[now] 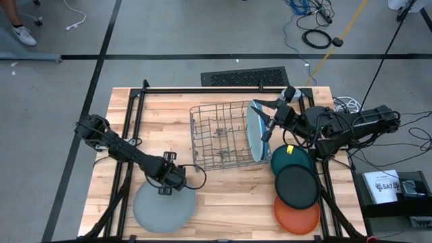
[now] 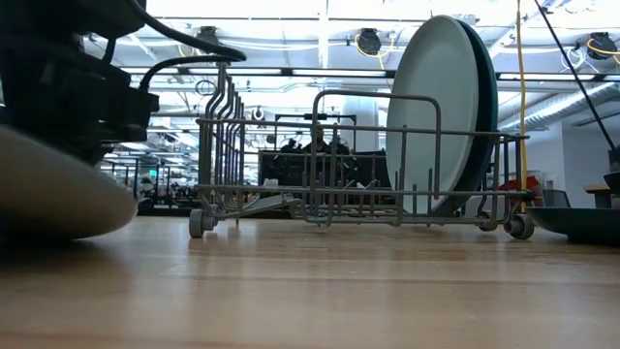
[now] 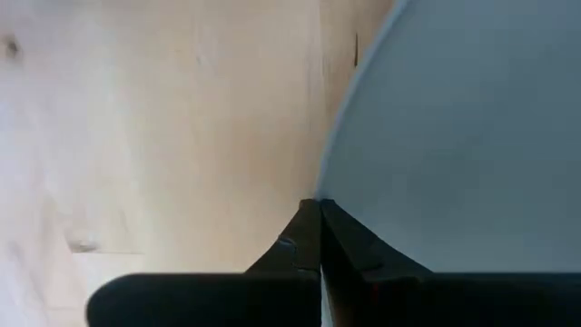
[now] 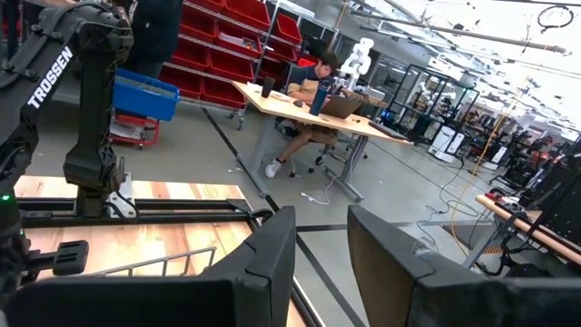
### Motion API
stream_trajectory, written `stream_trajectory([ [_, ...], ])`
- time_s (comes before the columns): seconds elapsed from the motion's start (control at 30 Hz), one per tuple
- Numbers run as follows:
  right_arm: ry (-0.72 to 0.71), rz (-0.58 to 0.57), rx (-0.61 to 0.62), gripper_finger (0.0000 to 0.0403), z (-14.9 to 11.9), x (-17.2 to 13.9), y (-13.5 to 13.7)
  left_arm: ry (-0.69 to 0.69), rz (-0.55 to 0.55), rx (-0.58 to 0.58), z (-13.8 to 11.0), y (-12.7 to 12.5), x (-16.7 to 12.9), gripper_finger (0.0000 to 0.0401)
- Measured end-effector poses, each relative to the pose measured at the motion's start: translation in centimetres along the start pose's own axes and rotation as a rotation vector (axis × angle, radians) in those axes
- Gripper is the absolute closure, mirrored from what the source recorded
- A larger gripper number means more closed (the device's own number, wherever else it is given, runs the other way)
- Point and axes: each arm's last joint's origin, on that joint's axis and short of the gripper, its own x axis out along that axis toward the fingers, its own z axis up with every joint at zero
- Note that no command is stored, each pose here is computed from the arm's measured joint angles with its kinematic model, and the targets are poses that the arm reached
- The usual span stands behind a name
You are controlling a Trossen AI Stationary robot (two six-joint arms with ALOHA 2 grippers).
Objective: Sort dishes
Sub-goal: Put the gray plate into the dish rack
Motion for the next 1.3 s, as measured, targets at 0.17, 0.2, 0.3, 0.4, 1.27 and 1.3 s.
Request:
stream_trajectory([
  [0.17, 0.0, 0.0, 0.0, 0.0305, 0.0, 0.0, 0.0, -0.018, 0.033, -0.002, 0.0, 0.2, -0.2, 0.0401],
  [0.2, 0.0, 0.0, 0.0, 0.0305, 0.0, 0.0, 0.0, -0.026, 0.044, -0.003, 0.0, 0.2, -0.3, 0.0401],
  [0.3, 0.0, 0.0, 0.0, 0.0305, 0.0, 0.0, 0.0, -0.042, 0.064, -0.004, 0.0, 0.3, -0.4, 0.0401],
  [0.4, 0.001, 0.002, -0.001, 0.0305, 0.0, 0.0, 0.0, -0.052, 0.085, -0.006, 0.0, 0.4, -0.5, 0.0401],
  [1.27, 0.003, 0.004, -0.003, 0.0305, 0.0, 0.0, 0.0, -0.123, 0.074, -0.022, 2.1, 0.2, -3.5, 0.0401],
  [1.3, 0.002, 0.004, -0.003, 0.0305, 0.0, 0.0, 0.0, -0.118, 0.071, -0.022, 2.1, 0.1, -3.4, 0.0399],
])
